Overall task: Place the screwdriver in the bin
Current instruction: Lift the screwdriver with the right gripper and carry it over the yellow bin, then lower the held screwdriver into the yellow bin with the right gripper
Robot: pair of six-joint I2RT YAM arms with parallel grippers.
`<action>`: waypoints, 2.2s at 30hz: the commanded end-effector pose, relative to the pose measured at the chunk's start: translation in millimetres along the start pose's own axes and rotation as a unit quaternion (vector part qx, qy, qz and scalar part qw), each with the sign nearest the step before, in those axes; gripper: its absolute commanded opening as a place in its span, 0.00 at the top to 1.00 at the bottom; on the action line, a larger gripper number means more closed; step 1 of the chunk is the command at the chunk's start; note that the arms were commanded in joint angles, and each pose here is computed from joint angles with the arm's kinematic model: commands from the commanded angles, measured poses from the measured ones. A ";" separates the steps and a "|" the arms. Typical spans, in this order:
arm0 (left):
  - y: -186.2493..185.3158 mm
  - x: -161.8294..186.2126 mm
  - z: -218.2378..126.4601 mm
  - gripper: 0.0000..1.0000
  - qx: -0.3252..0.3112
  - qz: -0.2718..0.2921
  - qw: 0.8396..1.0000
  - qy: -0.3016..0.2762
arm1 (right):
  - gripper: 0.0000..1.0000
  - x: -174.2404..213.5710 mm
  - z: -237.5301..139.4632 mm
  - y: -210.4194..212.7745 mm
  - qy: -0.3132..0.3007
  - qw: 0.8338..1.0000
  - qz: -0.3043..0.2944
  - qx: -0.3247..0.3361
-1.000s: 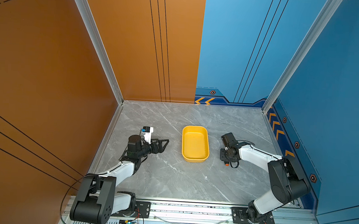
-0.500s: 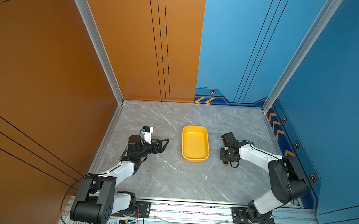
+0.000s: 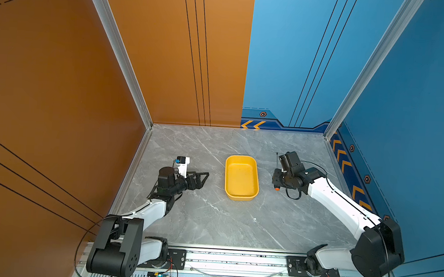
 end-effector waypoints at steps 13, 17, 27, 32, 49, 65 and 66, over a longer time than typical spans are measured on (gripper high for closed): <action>-5.9 -9.2 0.9 0.02 0.015 0.004 1.000 0.008 | 1.00 16.8 -2.5 120.4 -0.047 0.998 -0.048 0.023; -6.0 -9.3 1.4 0.02 0.016 0.004 1.000 0.009 | 1.00 27.4 31.1 132.6 -0.023 0.996 -0.069 0.049; -6.0 -9.6 1.9 0.02 0.018 0.003 1.000 0.010 | 1.00 53.3 79.1 136.0 0.015 0.992 -0.088 0.094; -6.6 -9.6 1.0 0.02 0.015 0.007 1.000 0.008 | 1.00 60.4 93.7 134.7 0.024 0.990 -0.089 0.109; -5.2 -8.5 1.0 0.02 0.008 0.008 1.000 0.007 | 1.00 67.9 124.1 127.0 0.053 0.986 -0.085 0.136; -3.9 -7.2 3.7 0.02 0.008 0.006 1.000 0.013 | 1.00 72.3 139.3 125.0 0.072 0.983 -0.087 0.143; -4.0 -7.5 3.7 0.02 0.008 0.006 1.000 0.012 | 1.00 72.1 139.4 125.4 0.072 0.983 -0.087 0.143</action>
Point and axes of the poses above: each gripper's point midway between its finger pads, its own z axis out along the fingers, its own y axis along the line the jaws close on, x = y × z, the point moved 10 cm from there along -z, back along the fingers, and after that the axes turned 5 degrees about z, right-handed, at the moved point
